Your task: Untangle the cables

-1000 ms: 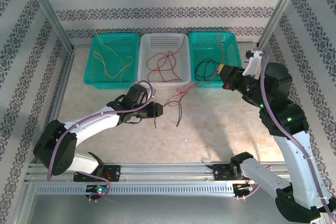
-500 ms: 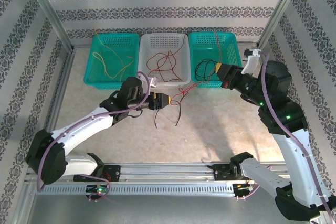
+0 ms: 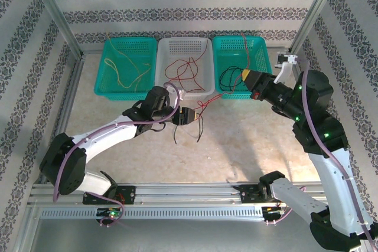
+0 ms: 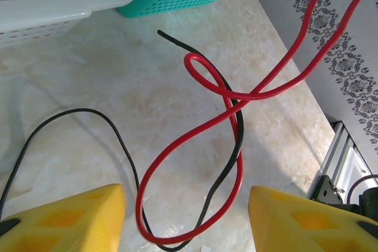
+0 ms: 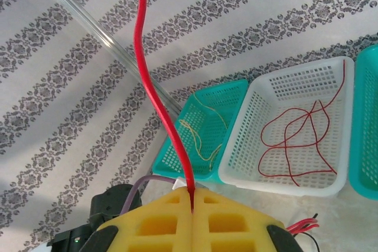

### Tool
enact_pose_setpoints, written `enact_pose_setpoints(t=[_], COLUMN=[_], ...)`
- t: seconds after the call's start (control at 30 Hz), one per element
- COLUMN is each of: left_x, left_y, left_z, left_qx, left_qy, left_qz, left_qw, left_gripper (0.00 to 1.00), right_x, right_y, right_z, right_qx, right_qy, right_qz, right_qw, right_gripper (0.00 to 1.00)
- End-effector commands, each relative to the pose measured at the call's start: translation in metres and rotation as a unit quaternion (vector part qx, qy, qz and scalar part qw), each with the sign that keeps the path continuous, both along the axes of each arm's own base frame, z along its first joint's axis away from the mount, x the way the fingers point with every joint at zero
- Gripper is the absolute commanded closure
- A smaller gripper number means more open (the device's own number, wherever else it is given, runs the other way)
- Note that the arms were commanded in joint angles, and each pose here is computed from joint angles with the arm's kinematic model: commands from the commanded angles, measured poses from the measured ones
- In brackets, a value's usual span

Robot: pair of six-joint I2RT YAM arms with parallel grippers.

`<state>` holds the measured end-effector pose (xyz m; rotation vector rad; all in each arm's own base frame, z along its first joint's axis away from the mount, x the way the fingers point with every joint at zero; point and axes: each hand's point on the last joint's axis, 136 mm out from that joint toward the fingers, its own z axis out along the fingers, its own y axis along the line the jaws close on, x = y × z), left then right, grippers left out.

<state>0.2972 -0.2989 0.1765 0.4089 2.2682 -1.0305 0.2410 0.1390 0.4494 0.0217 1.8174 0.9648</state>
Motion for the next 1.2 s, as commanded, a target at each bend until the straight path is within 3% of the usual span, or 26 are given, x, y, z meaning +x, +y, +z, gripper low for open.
enact_pose_setpoints(t=[0.0, 0.23, 0.37, 0.57, 0.67, 0.83, 0.93, 1.07, 1.17], left_x=[0.004, -0.003, -0.007, -0.007, -0.009, -0.032, -0.046, -0.042, -0.026], left_y=[-0.004, -0.010, -0.017, -0.018, -0.012, 0.002, 0.017, 0.058, 0.102], left_z=[0.011, 0.010, 0.013, 0.022, 0.027, 0.048, 0.060, 0.107, 0.130], left_qx=[-0.002, -0.001, -0.019, -0.043, -0.045, -0.054, -0.046, -0.153, -0.212], left_qy=[-0.043, -0.052, -0.048, -0.052, -0.062, -0.113, -0.134, -0.134, -0.156], left_qz=[-0.004, -0.044, -0.067, -0.060, -0.050, -0.073, -0.104, -0.078, 0.000], left_qw=[0.999, 0.998, 0.996, 0.996, 0.996, 0.989, 0.984, 0.976, 0.965], left_gripper=[0.41, 0.41, 0.46, 0.83, 1.00, 1.00, 1.00, 1.00, 1.00], right_x=[-0.007, -0.012, -0.013, -0.006, 0.007, 0.027, 0.031, 0.030, 0.030], right_y=[0.003, 0.008, 0.009, 0.000, -0.023, -0.097, -0.135, -0.163, -0.176], right_z=[0.017, 0.029, 0.032, 0.025, 0.006, -0.070, -0.116, -0.153, -0.164], right_qx=[0.022, 0.043, 0.054, 0.065, 0.054, 0.007, 0.024, 0.062, 0.079], right_qy=[-0.030, -0.043, -0.043, -0.032, 0.007, 0.123, 0.182, 0.225, 0.235], right_qz=[0.016, 0.036, 0.039, 0.010, -0.062, -0.247, -0.317, -0.359, -0.374], right_qw=[0.999, 0.998, 0.997, 0.997, 0.997, 0.961, 0.930, 0.904, 0.894], right_gripper=[1.00, 1.00, 1.00, 1.00, 1.00, 1.00, 1.00, 1.00, 1.00])
